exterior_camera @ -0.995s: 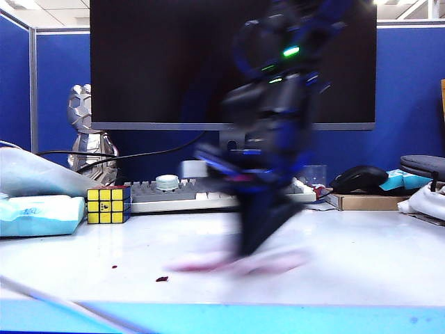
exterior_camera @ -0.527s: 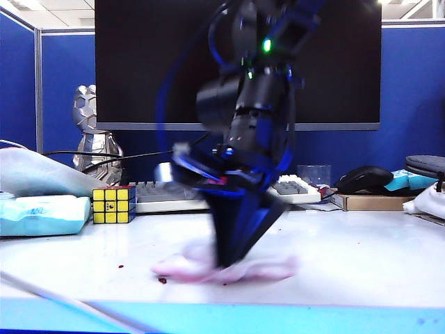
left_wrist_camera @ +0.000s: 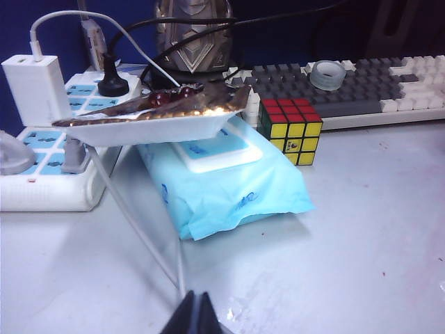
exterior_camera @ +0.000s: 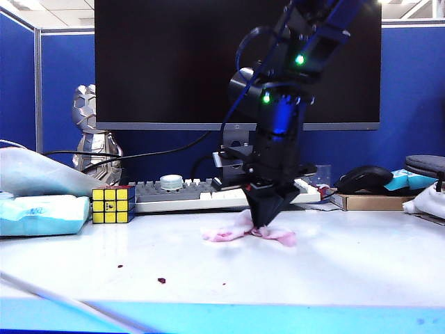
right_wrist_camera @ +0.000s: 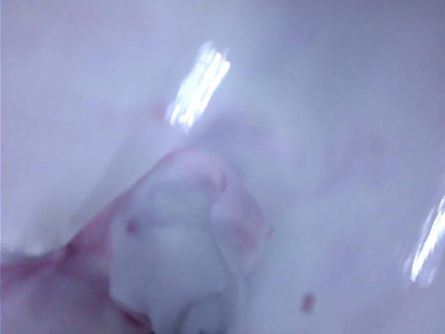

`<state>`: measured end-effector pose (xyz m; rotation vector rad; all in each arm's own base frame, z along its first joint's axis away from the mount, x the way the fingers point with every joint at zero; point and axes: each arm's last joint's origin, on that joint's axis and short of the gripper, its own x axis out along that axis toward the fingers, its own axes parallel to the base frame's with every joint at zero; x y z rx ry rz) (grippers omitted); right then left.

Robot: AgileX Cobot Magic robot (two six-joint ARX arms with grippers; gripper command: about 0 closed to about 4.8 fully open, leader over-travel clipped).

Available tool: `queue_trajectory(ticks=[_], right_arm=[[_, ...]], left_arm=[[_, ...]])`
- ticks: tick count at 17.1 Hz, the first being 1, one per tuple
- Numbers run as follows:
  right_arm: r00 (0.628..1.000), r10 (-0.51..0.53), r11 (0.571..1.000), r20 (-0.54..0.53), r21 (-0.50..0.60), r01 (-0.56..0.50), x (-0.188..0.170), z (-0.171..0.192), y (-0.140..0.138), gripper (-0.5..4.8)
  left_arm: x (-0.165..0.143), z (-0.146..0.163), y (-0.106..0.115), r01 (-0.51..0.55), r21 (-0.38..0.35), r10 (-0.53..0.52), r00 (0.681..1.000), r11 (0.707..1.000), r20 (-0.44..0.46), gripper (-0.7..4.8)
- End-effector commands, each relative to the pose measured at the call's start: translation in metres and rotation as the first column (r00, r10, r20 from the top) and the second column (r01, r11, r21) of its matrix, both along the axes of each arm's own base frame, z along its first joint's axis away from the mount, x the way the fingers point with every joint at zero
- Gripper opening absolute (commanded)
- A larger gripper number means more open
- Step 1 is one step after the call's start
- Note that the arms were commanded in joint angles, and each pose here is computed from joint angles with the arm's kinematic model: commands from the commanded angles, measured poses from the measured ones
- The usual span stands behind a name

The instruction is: Use the wet wipes on the table to wipe the cherry juice off the table, then put the wipes back on the table.

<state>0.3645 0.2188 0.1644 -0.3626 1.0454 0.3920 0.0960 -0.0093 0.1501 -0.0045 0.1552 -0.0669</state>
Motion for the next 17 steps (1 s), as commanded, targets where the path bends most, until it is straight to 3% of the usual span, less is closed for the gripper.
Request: queue_trajectory(ticks=[1,5,7,10,12,15,17], right_arm=[[0.993,-0.078,0.997,0.087,0.028,0.076,0.012,-0.006,-0.003,-0.05],[0.977,-0.159,0.987,0.139,0.054,0.152,0.021,-0.009,-0.007,-0.05],[0.997,-0.05,0.977,0.057,0.209,0.037,0.021,-0.008,-0.002,-0.05],[0.991,0.11,0.924,-0.071,0.375,-0.075,0.013,-0.01,0.007,-0.05],[0.991,0.109,0.934,-0.076,0.348,-0.076,0.009,-0.011,0.01,-0.05],[0.996,-0.094,0.99,0.004,0.109,0.093,0.014,-0.011,-0.003,-0.05],[0.994,-0.108,0.991,-0.008,0.076,0.109,0.016,-0.007,-0.009,-0.05]], left_arm=[[0.0,-0.001,0.0,0.0,0.003,0.0,1.0,1.0,-0.012,0.04],[0.0,-0.001,0.0,-0.001,0.003,0.001,1.0,1.0,-0.012,0.04],[0.0,-0.001,0.0,-0.001,0.003,0.001,1.0,1.0,-0.012,0.04],[0.0,-0.001,0.0,-0.001,0.003,0.001,1.0,1.0,-0.012,0.04],[0.0,-0.001,0.0,-0.001,0.003,0.001,1.0,1.0,-0.012,0.04],[0.0,-0.001,0.0,0.0,0.003,0.0,1.0,1.0,-0.012,0.04],[0.0,-0.001,0.0,-0.001,0.003,0.001,1.0,1.0,-0.012,0.04]])
